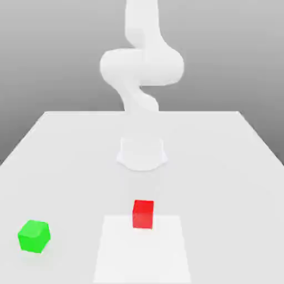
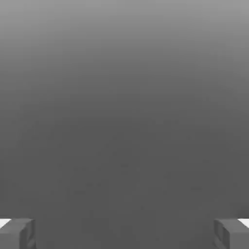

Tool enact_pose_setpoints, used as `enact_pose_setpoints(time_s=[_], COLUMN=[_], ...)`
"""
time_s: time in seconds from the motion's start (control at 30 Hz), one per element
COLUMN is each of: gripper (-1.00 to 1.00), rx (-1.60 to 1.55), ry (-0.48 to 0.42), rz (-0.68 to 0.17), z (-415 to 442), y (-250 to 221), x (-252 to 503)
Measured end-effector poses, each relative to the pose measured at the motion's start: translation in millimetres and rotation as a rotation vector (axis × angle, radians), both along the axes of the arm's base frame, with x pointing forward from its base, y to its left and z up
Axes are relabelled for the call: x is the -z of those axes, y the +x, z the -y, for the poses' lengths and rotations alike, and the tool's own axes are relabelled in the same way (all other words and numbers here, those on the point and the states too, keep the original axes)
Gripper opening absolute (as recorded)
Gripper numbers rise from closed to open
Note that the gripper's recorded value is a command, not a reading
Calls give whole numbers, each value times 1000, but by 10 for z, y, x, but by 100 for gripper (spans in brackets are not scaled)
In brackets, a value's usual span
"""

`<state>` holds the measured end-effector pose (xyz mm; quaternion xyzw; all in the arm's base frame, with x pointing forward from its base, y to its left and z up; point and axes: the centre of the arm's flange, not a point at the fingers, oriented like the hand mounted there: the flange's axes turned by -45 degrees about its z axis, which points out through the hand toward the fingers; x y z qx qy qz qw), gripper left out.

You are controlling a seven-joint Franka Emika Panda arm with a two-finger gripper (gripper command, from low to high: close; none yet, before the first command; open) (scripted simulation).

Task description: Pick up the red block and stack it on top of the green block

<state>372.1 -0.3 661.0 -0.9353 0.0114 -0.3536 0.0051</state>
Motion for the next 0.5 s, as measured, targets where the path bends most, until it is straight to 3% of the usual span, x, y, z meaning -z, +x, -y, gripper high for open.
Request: enact_pose_setpoints(time_s=[0.27, 0.5], gripper=[0, 0], rx=[27, 60], ry=[22, 28], rz=[-295, -584], z=[-13, -33], y=[403, -77], x=[1995, 3770])
